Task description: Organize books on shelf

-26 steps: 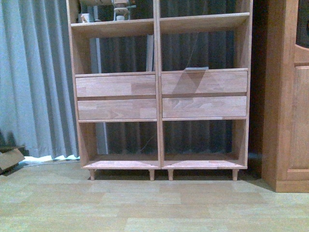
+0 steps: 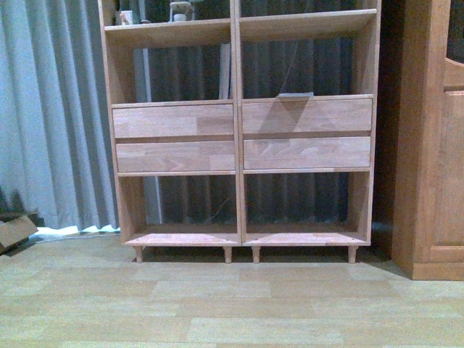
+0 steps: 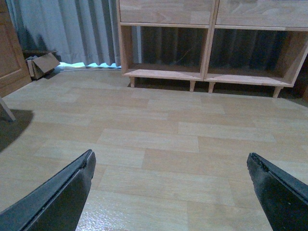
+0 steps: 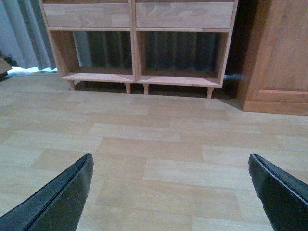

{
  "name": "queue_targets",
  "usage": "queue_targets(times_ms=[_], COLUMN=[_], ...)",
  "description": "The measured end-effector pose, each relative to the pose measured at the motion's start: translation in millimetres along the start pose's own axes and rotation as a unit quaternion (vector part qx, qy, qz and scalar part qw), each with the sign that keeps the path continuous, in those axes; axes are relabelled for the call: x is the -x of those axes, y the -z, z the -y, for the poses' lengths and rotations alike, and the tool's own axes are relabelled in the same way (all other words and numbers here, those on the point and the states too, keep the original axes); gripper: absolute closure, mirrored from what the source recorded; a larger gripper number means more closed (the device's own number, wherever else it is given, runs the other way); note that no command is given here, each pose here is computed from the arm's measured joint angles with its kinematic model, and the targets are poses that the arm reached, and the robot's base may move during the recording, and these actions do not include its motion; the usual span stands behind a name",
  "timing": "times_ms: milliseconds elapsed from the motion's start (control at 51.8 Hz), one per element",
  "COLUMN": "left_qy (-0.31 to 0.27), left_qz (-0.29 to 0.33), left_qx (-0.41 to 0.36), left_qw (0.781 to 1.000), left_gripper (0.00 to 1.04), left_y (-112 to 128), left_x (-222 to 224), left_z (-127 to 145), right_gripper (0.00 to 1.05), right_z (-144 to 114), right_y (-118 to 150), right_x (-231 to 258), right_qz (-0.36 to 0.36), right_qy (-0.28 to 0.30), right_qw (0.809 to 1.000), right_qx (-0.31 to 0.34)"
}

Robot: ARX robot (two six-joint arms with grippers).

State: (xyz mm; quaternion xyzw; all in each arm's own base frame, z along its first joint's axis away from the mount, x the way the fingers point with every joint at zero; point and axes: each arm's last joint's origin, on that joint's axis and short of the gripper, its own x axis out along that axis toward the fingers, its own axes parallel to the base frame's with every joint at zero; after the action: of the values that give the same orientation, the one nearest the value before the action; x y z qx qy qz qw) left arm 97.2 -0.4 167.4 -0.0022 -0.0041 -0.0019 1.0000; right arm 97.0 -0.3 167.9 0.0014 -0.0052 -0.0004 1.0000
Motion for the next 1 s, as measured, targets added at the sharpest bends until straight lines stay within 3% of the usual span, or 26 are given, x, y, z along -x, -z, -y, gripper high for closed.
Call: queue_targets(times_ms=[1003], left_qy=[0.0], left_qz=[0.0], left_qx=[0.0], left_qw=[1.0], left_gripper=[0.07], left_y=[0.0], left_x=[0.0], left_z=[0.0], right_gripper=[0.07], right_z=[0.0], right_y=[0.0], right_x=[0.0], right_qz=[0.0], right_qy=[0.0], right_qw=[1.0], right_qx=[0.0])
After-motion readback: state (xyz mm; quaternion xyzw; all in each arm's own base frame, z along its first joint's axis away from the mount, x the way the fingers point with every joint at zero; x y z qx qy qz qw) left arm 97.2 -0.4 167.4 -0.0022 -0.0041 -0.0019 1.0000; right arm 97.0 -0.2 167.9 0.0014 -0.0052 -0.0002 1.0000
